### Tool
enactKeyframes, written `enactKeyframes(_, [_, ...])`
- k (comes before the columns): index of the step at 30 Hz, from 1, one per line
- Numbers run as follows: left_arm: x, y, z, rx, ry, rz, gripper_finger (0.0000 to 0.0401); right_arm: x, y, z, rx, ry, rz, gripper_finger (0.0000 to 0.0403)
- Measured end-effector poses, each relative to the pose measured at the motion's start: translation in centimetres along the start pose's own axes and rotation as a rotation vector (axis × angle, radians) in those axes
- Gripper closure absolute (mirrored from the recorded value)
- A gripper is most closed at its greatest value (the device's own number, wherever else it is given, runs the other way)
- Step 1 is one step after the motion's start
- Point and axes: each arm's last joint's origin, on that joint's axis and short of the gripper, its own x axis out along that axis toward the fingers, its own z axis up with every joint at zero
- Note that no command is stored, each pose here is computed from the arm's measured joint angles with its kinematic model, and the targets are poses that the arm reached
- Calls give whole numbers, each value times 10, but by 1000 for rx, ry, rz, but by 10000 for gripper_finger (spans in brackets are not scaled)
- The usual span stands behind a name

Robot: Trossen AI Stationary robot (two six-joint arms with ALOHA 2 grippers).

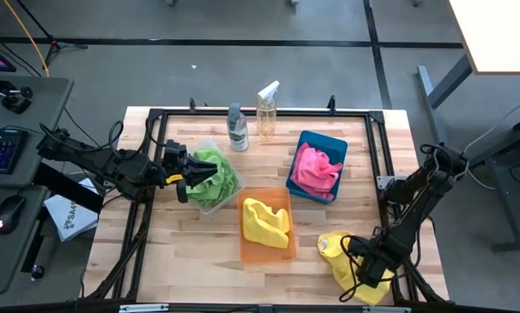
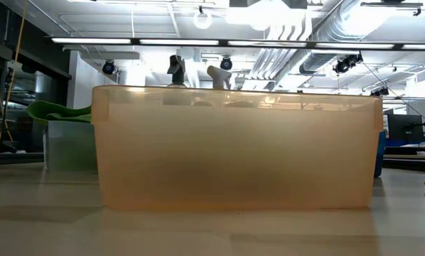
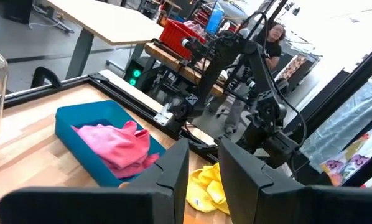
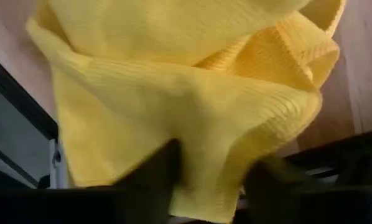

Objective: Sort microfiber towel by color & place in baskets
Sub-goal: Put the yellow microfiber towel into the orange bin

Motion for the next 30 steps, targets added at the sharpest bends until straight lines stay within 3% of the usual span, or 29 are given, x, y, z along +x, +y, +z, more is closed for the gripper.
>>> enactKeyframes(2, [0,0,0,10,-1,1,325,-7,5,0,-5,-13,29,351])
enactKeyframes(3, [0,0,0,14,-3,4,325,-13,8,0,-11,-31,53,376])
enactKeyframes(7, [0,0,1,47,-11,13,325,-54,14,-3,-11,-114,124,389])
enactKeyframes(11, [0,1,1,53,-35,48,325,-129,7,-9,-47,-295,196,394])
enactKeyframes(16, [0,2,2,56,-48,71,325,-230,-19,-16,-33,-723,317,399])
enactKeyframes(19, [0,2,2,67,-48,71,325,-270,-31,-14,-41,-987,308,401])
enactKeyframes(24, [0,2,2,68,-48,71,325,-294,-26,19,-147,-1156,174,402])
enactKeyframes(30, [-3,1,6,55,-80,54,325,-285,2,92,-342,-1142,157,402])
